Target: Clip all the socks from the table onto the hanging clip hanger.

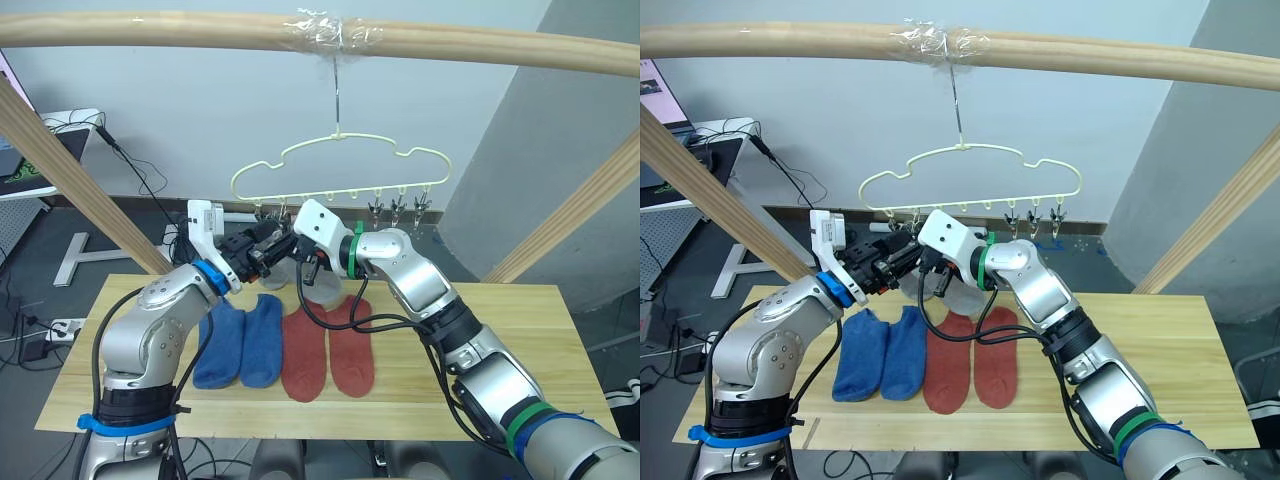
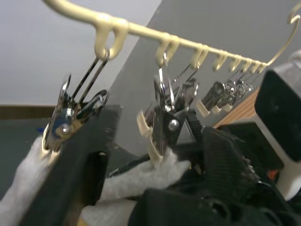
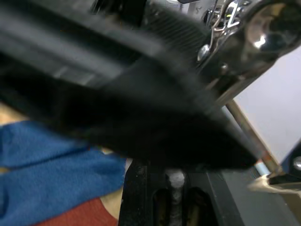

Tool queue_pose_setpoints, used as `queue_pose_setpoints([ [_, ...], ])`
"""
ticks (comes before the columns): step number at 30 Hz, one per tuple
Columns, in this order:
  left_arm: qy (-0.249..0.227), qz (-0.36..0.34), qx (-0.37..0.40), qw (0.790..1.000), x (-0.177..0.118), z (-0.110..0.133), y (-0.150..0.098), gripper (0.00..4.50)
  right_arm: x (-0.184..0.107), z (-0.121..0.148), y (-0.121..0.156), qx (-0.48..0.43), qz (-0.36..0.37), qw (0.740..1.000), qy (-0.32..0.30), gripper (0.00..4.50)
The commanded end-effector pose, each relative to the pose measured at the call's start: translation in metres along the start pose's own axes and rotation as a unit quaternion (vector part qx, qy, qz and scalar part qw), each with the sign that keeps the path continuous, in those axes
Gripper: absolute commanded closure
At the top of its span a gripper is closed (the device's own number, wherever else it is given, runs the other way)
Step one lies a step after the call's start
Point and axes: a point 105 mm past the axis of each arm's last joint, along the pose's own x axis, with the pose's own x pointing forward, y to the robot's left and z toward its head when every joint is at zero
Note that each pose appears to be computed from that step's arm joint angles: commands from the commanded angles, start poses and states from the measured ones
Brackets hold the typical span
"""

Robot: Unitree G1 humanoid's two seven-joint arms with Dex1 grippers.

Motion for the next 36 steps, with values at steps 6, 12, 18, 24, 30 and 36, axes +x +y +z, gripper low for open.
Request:
queue_pose_setpoints([
  [6,-0.022,0.019,0.058,0.998,-0.01,0.011,-0.003,1.46,-0.002,0.007,0.002,-0.044,-0.008,0.999,-0.011,2.34],
  [12,-0.002,0.004,0.112,0.994,-0.017,0.002,-0.011,1.46,-0.021,-0.013,0.004,-0.069,-0.014,0.997,0.009,2.34],
  [18,-0.008,-0.013,0.127,0.992,-0.013,-0.007,-0.02,1.46,-0.054,-0.027,0.013,-0.065,-0.023,0.997,0.018,2.34],
  [24,-0.018,-0.034,0.122,0.992,-0.001,-0.016,-0.035,1.46,-0.088,-0.022,0.025,-0.039,-0.038,0.999,0.001,2.34],
  [30,-0.058,0.001,0.141,0.988,0.01,-0.006,-0.035,1.46,-0.105,-0.012,0.032,-0.024,-0.048,0.998,-0.03,2.34],
  [36,-0.077,0.053,0.163,0.982,0.027,-0.013,-0.034,1.46,-0.117,-0.012,0.022,-0.014,-0.079,0.996,-0.028,2.34],
])
